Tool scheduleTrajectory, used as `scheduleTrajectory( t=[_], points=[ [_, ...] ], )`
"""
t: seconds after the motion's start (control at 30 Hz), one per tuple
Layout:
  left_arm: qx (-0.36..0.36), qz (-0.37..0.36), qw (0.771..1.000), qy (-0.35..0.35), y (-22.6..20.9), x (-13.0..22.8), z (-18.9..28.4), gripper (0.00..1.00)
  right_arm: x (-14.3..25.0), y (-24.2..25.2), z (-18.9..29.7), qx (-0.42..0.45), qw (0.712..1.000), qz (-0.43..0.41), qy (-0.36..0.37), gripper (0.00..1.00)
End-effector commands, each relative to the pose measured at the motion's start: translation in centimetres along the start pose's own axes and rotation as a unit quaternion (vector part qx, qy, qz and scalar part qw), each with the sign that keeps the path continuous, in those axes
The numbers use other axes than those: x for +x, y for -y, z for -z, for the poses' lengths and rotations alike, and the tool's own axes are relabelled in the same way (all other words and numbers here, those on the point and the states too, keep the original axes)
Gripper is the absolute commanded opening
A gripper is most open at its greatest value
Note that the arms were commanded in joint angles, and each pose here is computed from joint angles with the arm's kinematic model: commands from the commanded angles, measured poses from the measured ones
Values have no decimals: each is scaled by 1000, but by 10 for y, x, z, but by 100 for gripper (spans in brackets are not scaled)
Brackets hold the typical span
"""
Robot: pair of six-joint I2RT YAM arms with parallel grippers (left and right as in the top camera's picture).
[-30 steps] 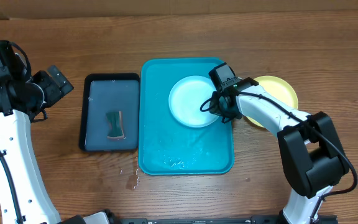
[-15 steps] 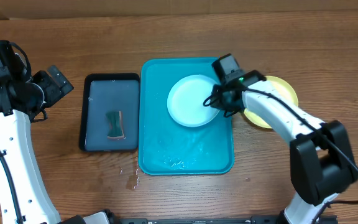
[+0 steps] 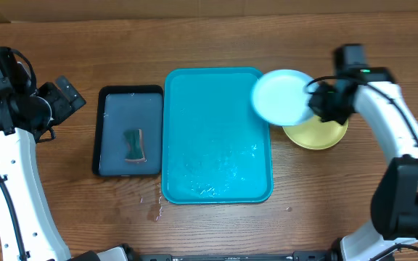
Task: Clean dirty plates on tray and stack at the side
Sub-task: 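Lower the white plate onto the yellow plate stack with the right gripper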
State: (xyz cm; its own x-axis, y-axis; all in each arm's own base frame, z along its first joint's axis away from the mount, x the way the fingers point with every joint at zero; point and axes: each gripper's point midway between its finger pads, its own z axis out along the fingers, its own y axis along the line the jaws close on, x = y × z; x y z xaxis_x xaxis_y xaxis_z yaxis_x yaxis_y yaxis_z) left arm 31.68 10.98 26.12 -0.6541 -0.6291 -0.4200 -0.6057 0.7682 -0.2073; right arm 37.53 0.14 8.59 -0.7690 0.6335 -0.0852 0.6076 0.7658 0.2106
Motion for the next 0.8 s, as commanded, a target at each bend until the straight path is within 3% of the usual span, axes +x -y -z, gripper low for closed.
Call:
scheduleTrajectory(
  t=[0.0, 0.2, 0.67, 0.77],
  points=[
    [1, 11, 1000, 11, 0, -4, 5, 100, -23, 18, 23, -17, 999, -38, 21, 4],
    [1, 11, 1000, 11, 0, -4, 5, 100, -27, 62, 15, 17, 996, -88, 11, 4],
    [1, 11, 1000, 11, 0, -4, 5, 100, 0, 90, -20, 57, 994, -93, -14, 5],
    [1, 11, 1000, 11, 0, -4, 5, 100, 4, 93, -23, 60, 994, -87, -19, 30]
  ],
)
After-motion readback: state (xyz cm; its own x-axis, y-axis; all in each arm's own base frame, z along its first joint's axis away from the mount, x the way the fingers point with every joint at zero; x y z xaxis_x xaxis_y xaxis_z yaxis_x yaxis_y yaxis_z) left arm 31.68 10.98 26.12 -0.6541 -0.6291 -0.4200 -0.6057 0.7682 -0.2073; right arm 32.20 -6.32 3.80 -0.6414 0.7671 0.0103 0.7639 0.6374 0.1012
